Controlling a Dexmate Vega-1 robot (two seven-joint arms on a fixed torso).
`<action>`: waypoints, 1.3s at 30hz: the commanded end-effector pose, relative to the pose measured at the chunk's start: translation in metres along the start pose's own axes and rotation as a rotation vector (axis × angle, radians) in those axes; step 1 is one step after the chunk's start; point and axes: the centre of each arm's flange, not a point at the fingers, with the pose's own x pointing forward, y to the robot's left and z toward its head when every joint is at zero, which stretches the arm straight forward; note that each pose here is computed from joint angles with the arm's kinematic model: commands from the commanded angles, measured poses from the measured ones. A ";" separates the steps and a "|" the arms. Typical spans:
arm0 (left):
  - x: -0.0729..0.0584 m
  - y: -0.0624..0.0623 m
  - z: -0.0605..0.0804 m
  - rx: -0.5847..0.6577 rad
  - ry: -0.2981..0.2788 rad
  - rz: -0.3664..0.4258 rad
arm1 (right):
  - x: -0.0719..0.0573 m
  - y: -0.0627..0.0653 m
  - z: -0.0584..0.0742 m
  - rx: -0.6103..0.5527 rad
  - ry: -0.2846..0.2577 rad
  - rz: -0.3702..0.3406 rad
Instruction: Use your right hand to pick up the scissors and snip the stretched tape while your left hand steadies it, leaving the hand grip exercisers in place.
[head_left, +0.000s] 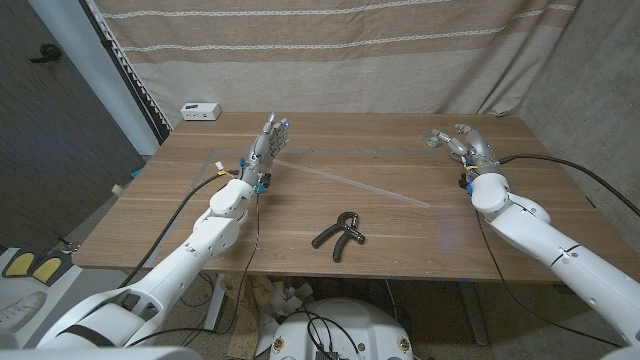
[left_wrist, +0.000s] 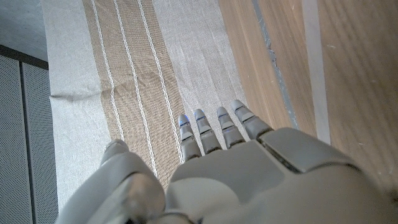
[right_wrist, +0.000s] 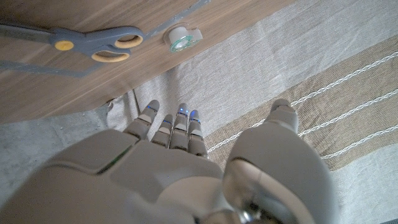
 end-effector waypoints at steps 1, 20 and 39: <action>-0.001 0.002 -0.001 -0.001 0.006 0.004 | 0.006 -0.006 -0.001 -0.074 0.030 0.018; 0.001 0.004 -0.001 -0.004 0.011 0.014 | 0.011 -0.012 -0.002 -0.155 0.072 -0.010; 0.005 0.004 0.002 -0.003 0.010 0.009 | 0.013 -0.023 -0.019 -0.173 0.122 -0.039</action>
